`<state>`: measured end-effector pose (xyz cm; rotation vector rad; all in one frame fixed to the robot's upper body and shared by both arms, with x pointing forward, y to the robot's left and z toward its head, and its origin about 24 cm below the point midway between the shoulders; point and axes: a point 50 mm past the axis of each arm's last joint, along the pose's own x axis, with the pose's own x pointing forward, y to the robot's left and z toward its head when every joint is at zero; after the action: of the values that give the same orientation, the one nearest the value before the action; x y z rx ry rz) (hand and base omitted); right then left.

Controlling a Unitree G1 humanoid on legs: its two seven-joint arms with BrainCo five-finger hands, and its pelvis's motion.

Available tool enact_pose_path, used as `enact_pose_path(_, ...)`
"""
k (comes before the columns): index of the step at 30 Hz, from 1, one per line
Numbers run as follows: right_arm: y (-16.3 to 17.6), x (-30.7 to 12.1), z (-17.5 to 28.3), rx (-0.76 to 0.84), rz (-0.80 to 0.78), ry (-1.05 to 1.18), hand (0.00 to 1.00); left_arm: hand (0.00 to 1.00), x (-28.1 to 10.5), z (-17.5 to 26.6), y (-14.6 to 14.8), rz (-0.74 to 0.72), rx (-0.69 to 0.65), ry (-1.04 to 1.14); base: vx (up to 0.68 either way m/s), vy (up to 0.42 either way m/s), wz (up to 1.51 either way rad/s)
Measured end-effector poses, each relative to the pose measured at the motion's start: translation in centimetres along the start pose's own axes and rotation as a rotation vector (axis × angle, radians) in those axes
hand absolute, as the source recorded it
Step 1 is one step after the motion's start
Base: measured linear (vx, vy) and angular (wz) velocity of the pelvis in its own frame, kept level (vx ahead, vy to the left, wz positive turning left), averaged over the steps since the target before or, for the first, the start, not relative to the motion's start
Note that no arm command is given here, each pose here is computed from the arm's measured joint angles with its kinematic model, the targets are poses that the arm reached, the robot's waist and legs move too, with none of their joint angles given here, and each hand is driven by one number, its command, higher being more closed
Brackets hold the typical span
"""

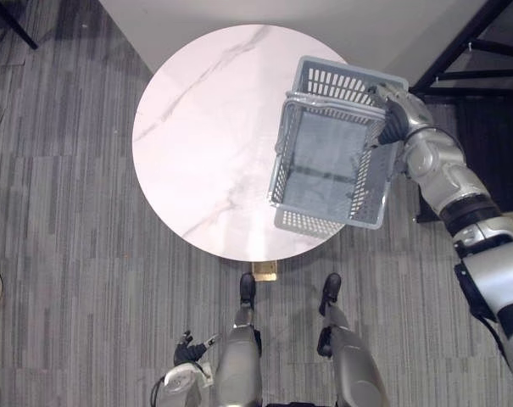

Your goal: Pick vegetable in the basket

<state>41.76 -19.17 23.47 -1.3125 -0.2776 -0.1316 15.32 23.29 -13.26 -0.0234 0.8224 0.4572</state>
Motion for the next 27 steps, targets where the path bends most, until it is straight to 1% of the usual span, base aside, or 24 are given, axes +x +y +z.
enact_pose_path(4,-0.6,0.0,-1.6,0.054,-0.051,0.082,1.00,0.00,0.1,0.5,-0.5,-0.019,0.019,-0.018,0.01,0.006,0.05)
enact_pose_path(10,-0.3,-0.1,-2.1,0.078,-0.061,0.118,1.00,0.00,0.1,0.6,-0.5,-0.029,0.047,-0.022,0.00,0.000,0.00)
enact_pose_path(19,0.2,-0.2,-2.1,0.002,-0.038,0.100,1.00,0.00,0.1,0.7,-0.8,-0.040,0.066,-0.027,0.00,0.000,0.00)
enact_pose_path(24,2.0,-0.9,-2.0,-0.050,0.033,0.075,1.00,0.00,0.2,0.8,-0.9,-0.044,0.078,-0.031,0.00,0.002,-0.01)
enact_pose_path(27,3.3,-1.5,-0.3,-0.081,0.074,-0.024,1.00,0.00,0.2,0.8,-0.9,-0.044,0.083,-0.029,0.00,0.005,-0.11)
